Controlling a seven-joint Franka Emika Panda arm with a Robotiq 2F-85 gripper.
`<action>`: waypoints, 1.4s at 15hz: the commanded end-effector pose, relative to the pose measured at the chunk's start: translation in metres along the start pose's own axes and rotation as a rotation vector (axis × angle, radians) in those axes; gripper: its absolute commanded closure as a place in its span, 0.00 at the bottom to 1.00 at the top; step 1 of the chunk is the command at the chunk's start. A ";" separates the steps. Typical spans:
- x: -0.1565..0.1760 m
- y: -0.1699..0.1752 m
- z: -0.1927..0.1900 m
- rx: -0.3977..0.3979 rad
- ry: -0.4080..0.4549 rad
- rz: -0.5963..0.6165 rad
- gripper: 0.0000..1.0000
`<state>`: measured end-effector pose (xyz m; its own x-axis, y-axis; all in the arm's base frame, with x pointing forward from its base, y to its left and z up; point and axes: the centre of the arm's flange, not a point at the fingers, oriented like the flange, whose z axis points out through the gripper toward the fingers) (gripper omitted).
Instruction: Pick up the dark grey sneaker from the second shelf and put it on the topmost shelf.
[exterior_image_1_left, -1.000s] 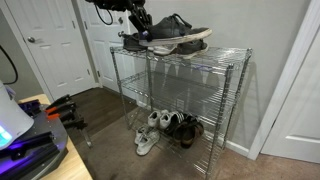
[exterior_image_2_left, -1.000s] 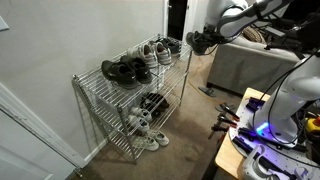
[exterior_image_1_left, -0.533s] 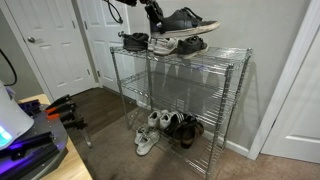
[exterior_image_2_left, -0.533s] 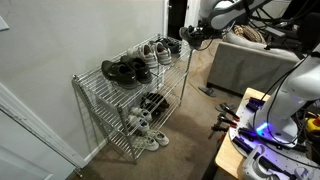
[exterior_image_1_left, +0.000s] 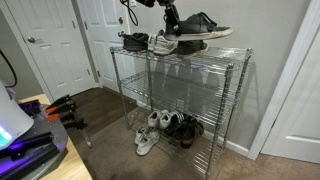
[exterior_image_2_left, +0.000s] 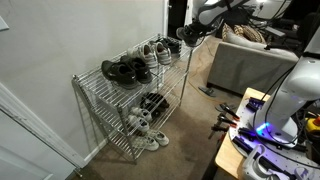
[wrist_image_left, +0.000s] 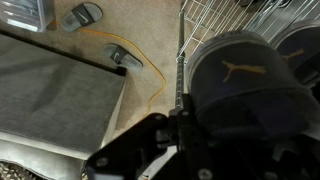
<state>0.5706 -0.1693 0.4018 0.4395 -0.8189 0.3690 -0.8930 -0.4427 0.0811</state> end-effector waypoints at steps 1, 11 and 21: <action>0.029 -0.008 0.002 -0.017 -0.026 0.039 0.95; 0.024 -0.006 0.013 -0.026 -0.013 0.045 0.95; 0.074 -0.021 0.047 0.003 -0.070 -0.248 0.95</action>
<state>0.6034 -0.2183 0.3732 0.6099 -0.7381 0.2885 -0.7916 -0.5846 0.1776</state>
